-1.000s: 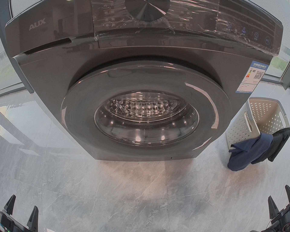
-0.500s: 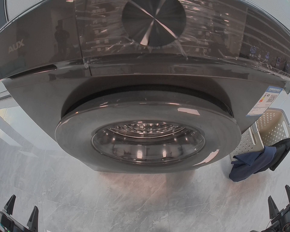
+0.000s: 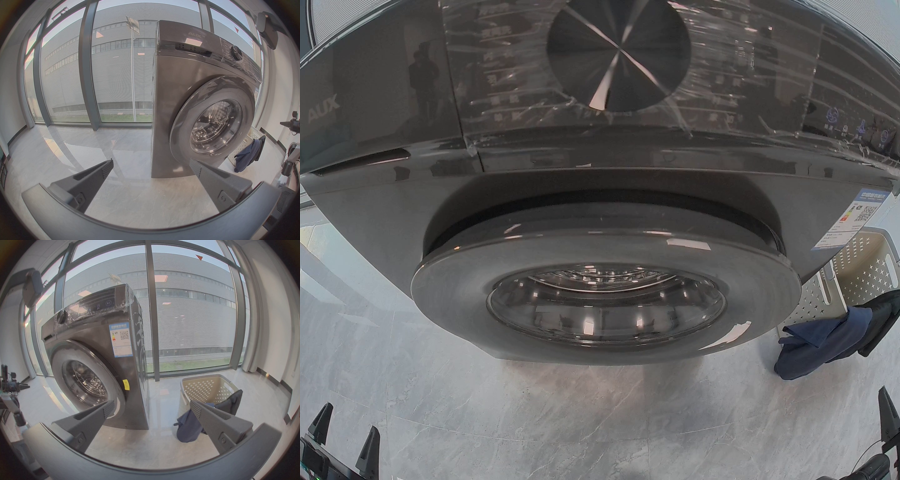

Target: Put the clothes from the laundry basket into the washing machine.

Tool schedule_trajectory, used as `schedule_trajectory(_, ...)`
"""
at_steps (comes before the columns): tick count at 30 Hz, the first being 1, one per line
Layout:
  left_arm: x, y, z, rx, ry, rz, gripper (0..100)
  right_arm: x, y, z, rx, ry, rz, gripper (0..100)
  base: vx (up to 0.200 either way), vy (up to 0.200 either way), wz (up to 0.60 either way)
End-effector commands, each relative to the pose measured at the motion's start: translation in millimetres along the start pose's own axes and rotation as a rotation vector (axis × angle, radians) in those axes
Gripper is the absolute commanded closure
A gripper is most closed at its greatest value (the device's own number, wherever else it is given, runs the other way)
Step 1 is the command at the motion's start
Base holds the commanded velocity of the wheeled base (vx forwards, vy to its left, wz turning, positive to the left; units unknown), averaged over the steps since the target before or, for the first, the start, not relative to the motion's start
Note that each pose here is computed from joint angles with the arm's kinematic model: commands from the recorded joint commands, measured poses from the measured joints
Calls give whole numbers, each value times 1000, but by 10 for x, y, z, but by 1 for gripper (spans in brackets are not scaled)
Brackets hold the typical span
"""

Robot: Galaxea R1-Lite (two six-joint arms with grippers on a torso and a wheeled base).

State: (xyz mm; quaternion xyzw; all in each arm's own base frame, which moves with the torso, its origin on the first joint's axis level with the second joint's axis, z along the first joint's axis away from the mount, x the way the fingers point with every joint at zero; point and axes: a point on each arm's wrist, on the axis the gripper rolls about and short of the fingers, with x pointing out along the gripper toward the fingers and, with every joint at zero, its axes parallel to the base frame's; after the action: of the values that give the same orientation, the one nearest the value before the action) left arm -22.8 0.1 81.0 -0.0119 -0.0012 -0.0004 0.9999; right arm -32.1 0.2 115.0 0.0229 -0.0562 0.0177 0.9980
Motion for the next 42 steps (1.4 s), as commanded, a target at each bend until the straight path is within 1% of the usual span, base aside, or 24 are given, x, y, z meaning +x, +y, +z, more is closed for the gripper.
schedule_trajectory(1,2,1,-52,1,2,-1,0,264,11,39,59,250,113,0,0,0,0)
schedule_trajectory(4,2,1,-52,-4,2,1,0,441,26,95,41,296,166,0,0,0,0)
schedule_trajectory(6,1,1,-47,-2,1,-1,0,574,52,125,10,330,247,0,0,0,0)
schedule_trajectory(7,1,1,-47,-2,1,-1,0,574,52,125,10,330,247,0,0,0,0)
schedule_trajectory(8,1,1,-47,1,1,-1,0,675,80,146,3,348,307,0,0,0,0)
schedule_trajectory(9,2,1,-52,1,2,-1,0,739,102,153,6,359,338,0,0,0,0)
schedule_trajectory(11,2,1,-52,1,2,-1,0,822,133,161,15,379,369,0,0,0,0)
schedule_trajectory(12,2,1,-52,2,2,1,0,865,156,170,33,385,391,0,0,0,0)
schedule_trajectory(15,1,1,-47,4,1,-1,0,936,212,228,67,368,448,0,-133,0,0)
schedule_trajectory(17,1,1,-47,4,1,-2,0,985,253,265,80,363,481,0,-200,0,0)
schedule_trajectory(19,2,1,-52,4,2,-2,0,1045,276,290,84,367,483,0,-200,0,0)
schedule_trajectory(23,1,1,-47,4,1,-2,0,1167,319,370,74,365,485,0,0,0,0)
schedule_trajectory(28,2,1,-52,4,2,-2,0,1326,376,470,74,370,486,0,0,0,0)
schedule_trajectory(30,2,1,-52,1,2,-2,0,1487,434,533,68,380,489,0,0,0,0)
schedule_trajectory(36,2,1,-52,-1,2,-2,0,1695,549,606,62,383,513,0,0,0,0)
schedule_trajectory(39,2,1,-52,-1,2,-2,0,1740,614,624,54,386,519,0,0,0,0)
schedule_trajectory(40,2,1,-52,-1,2,-2,0,1761,666,622,46,391,520,0,0,0,0)
schedule_trajectory(41,2,1,-52,-1,2,-2,0,1761,666,622,46,391,520,0,0,0,0)
schedule_trajectory(42,2,1,-52,-1,2,-2,0,1777,738,625,36,395,530,0,0,0,0)
